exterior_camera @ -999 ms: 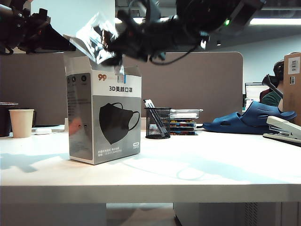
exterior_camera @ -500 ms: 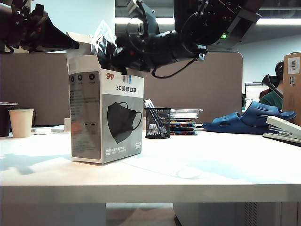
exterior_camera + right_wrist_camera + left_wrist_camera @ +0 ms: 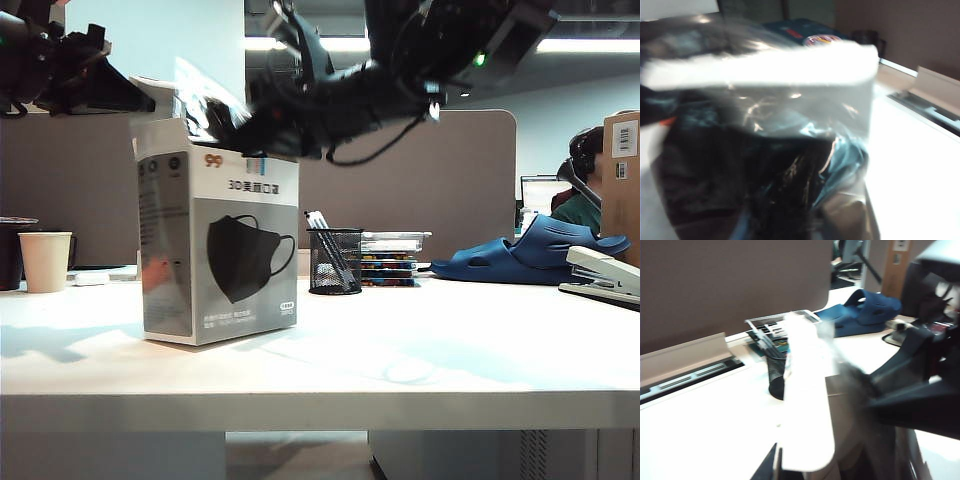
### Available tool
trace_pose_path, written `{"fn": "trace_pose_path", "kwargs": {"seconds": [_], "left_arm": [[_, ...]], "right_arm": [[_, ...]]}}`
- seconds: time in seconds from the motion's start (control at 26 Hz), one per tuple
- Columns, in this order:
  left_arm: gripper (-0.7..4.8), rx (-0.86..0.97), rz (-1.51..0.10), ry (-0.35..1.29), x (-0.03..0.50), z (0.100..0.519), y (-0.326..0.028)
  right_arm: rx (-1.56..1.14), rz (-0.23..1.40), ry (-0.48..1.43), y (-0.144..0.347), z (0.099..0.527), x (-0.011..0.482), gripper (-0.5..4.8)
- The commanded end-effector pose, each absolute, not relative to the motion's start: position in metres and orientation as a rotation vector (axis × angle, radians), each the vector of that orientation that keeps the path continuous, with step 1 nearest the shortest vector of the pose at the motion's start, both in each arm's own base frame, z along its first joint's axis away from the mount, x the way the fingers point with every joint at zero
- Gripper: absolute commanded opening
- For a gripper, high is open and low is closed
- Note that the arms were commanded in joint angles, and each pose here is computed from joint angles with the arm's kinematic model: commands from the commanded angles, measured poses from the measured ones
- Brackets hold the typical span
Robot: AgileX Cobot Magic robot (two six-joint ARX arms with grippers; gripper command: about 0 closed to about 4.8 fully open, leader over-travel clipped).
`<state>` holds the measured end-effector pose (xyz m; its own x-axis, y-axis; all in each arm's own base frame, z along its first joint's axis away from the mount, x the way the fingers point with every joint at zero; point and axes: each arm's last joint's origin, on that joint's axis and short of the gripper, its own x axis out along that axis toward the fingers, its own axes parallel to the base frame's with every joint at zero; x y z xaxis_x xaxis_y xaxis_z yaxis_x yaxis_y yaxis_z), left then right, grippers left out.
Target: Put the mask into the mask box.
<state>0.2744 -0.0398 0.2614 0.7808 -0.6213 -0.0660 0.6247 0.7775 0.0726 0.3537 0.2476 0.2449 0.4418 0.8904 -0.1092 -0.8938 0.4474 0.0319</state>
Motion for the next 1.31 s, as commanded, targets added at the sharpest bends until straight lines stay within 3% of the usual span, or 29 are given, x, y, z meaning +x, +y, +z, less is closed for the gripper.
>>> {"fn": "trace_pose_path", "kwargs": {"seconds": [0.04, 0.15, 0.42, 0.5, 0.61, 0.73, 0.81, 0.88, 0.92, 1.15, 1.23, 1.31], "left_arm": [[-0.06, 0.102, -0.664, 0.013, 0.275, 0.265, -0.039], [-0.06, 0.102, -0.664, 0.013, 0.275, 0.265, -0.039], [-0.06, 0.104, -0.661, 0.013, 0.275, 0.265, -0.039], [-0.06, 0.107, -0.629, 0.014, 0.275, 0.265, -0.039], [-0.06, 0.11, -0.561, 0.019, 0.276, 0.265, -0.037], [-0.06, 0.112, -0.506, 0.022, 0.277, 0.265, -0.036], [-0.06, 0.112, -0.495, 0.022, 0.277, 0.265, -0.035], [-0.06, 0.113, -0.496, 0.016, 0.277, 0.266, -0.035], [-0.06, 0.113, -0.495, 0.014, 0.277, 0.266, -0.035], [-0.06, 0.118, -0.489, -0.015, 0.278, 0.269, -0.035], [-0.06, 0.119, -0.454, -0.012, 0.278, 0.269, -0.034], [-0.06, 0.12, -0.398, -0.008, 0.279, 0.269, -0.033]], "right_arm": [[-0.033, 1.121, 0.117, 0.246, 0.257, 0.348, 1.98], [-0.034, 1.121, 0.181, 0.245, 0.252, 0.347, 2.34], [-0.037, 1.117, 0.334, 0.243, 0.239, 0.344, 2.33], [-0.036, 1.12, 0.348, 0.243, 0.24, 0.342, 2.19], [-0.033, 1.14, 0.36, 0.241, 0.245, 0.339, 1.33], [-0.025, 1.18, 0.355, 0.239, 0.254, 0.334, 1.22], [-0.019, 1.21, 0.344, 0.238, 0.26, 0.331, 1.53], [-0.017, 1.222, 0.325, 0.237, 0.266, 0.329, 2.39], [-0.017, 1.226, 0.321, 0.237, 0.267, 0.328, 2.56], [-0.012, 1.218, 0.328, 0.236, 0.268, 0.328, 2.64], [-0.021, 1.165, 0.348, 0.235, 0.266, 0.329, 1.71], [-0.027, 1.127, 0.356, 0.234, 0.265, 0.33, 0.22]]}}
